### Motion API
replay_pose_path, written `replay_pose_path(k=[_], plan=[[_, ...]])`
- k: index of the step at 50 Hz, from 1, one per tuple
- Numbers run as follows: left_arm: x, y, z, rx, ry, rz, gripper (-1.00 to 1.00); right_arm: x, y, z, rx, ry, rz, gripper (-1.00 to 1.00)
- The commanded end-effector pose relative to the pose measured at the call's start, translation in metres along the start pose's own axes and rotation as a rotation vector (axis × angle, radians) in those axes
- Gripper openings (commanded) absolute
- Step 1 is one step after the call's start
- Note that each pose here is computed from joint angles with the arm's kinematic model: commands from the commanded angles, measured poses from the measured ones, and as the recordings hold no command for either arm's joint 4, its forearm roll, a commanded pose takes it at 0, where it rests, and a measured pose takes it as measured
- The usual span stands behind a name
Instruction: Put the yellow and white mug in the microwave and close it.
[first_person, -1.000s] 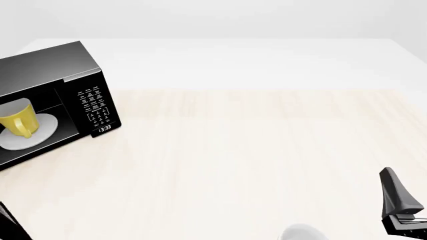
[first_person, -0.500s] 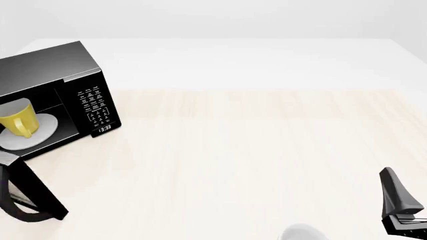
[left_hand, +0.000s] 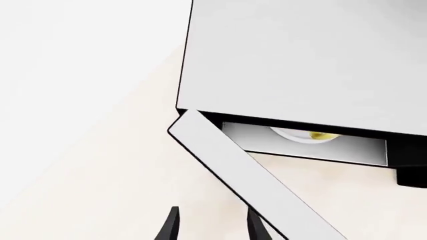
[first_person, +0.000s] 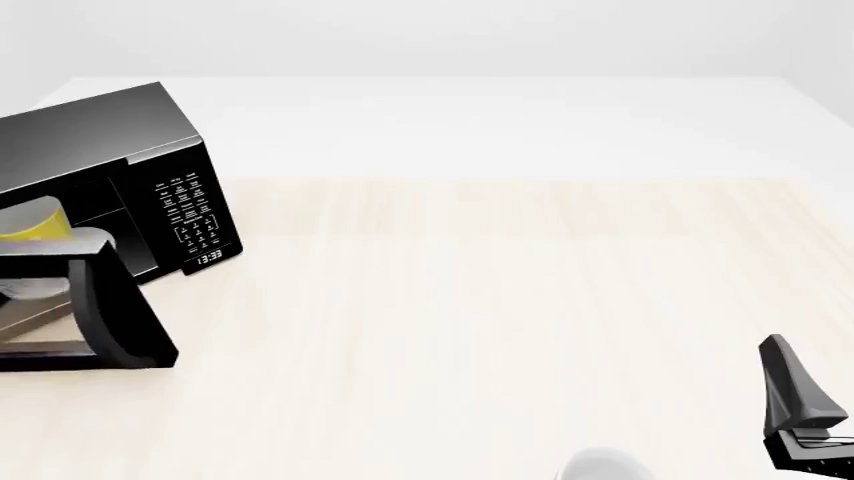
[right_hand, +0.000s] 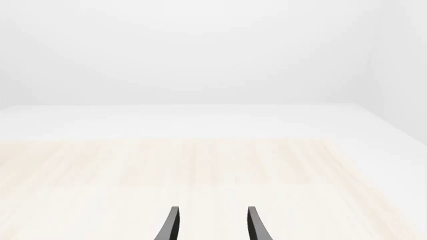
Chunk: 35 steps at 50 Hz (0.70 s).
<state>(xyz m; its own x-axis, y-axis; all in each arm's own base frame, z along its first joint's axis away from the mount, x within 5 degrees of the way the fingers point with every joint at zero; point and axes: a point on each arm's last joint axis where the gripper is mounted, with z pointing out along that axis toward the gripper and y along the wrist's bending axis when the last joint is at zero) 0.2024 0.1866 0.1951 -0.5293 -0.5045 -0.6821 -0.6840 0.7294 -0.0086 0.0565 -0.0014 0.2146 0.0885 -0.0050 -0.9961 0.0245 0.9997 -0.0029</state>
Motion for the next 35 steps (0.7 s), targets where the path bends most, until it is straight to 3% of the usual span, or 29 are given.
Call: replay_pose_path(k=[1,35], plan=[[-0.002,-0.009,0.000,0.021,-0.004,0.025,1.00,0.000,0.000,0.000,0.000,0.000,0.000,1.00],[-0.024,-0.033,-0.003,0.082,-0.057,0.031,1.00,0.000,0.000,0.000,0.001,0.000,0.000,1.00]])
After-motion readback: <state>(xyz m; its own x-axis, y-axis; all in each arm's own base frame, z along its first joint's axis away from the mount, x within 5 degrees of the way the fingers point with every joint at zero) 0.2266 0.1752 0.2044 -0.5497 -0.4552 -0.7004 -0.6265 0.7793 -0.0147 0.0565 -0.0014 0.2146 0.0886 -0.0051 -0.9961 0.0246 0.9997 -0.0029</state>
